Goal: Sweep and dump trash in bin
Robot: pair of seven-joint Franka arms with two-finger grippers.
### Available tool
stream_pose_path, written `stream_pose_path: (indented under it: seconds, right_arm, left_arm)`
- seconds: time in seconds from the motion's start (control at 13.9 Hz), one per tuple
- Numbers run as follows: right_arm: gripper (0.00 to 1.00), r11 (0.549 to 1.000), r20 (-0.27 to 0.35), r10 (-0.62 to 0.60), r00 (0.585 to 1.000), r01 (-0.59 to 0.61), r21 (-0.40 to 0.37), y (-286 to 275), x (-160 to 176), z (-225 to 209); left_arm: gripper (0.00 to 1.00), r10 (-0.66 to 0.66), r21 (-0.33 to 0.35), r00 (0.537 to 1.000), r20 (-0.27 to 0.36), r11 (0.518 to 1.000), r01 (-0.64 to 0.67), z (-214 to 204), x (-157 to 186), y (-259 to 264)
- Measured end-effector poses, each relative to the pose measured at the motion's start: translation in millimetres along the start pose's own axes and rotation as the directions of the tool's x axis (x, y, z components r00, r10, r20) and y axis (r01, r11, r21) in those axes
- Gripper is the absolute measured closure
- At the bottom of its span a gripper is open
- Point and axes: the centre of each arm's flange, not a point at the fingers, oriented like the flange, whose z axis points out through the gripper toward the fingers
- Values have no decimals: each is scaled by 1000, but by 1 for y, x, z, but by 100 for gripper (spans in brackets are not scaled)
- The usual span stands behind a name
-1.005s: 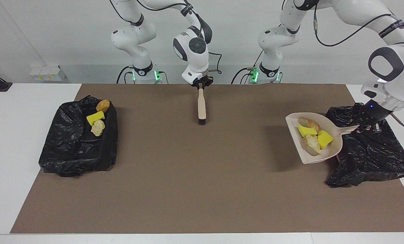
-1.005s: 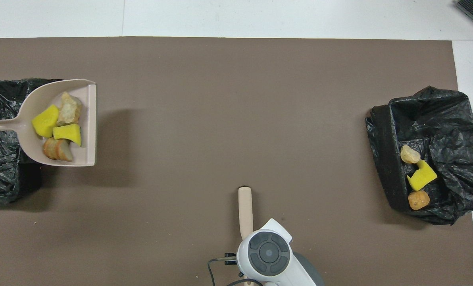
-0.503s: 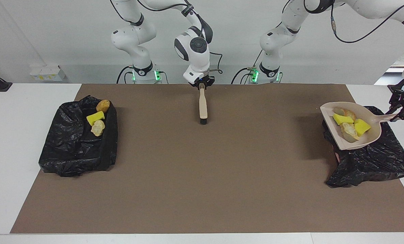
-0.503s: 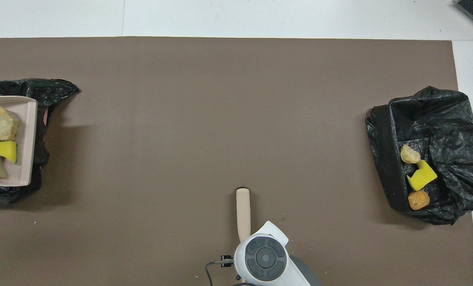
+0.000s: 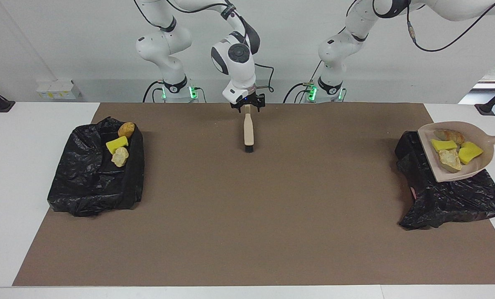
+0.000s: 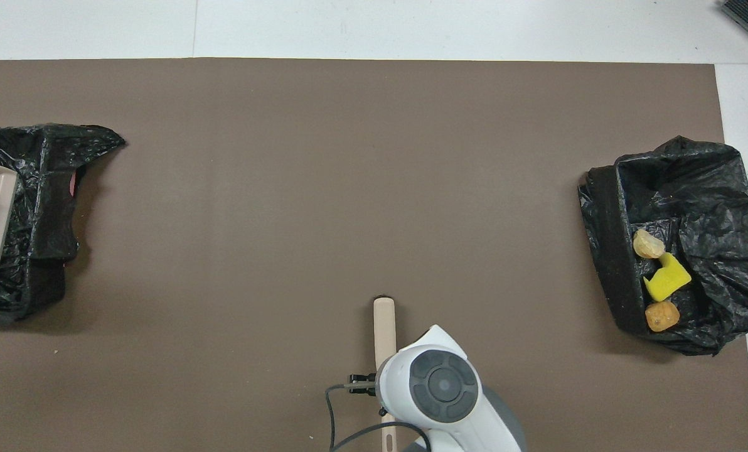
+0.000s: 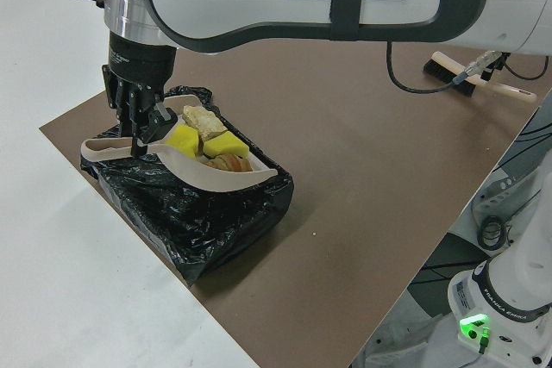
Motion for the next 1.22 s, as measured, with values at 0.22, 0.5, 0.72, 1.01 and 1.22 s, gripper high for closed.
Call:
stream_pose_path:
  seconds: [0.22,0.5,0.72,1.01,1.22]
  right_arm:
    - [3,1000,-93,14,996,-15,-18,29,48,-67]
    - [0,996,-154,10,988,-23,-83,64,86,-172]
    - [0,997,-194,37,980,-50,-62,105,106,-250]
    - [0,989,-252,67,965,-98,-113,136,109,-313]
    - [0,980,-226,101,969,-136,-146,152,112,-335]
  left_arm:
    - [69,-34,-17,992,124,999,36,-6,-3,-3]
    - [69,-54,-37,971,232,997,64,-12,21,-17]
    - [69,-51,-43,950,309,997,68,-21,30,-21]
    - [69,-88,-13,901,425,995,103,-36,36,-9]
    - [69,-112,-4,861,497,991,131,-43,47,1]
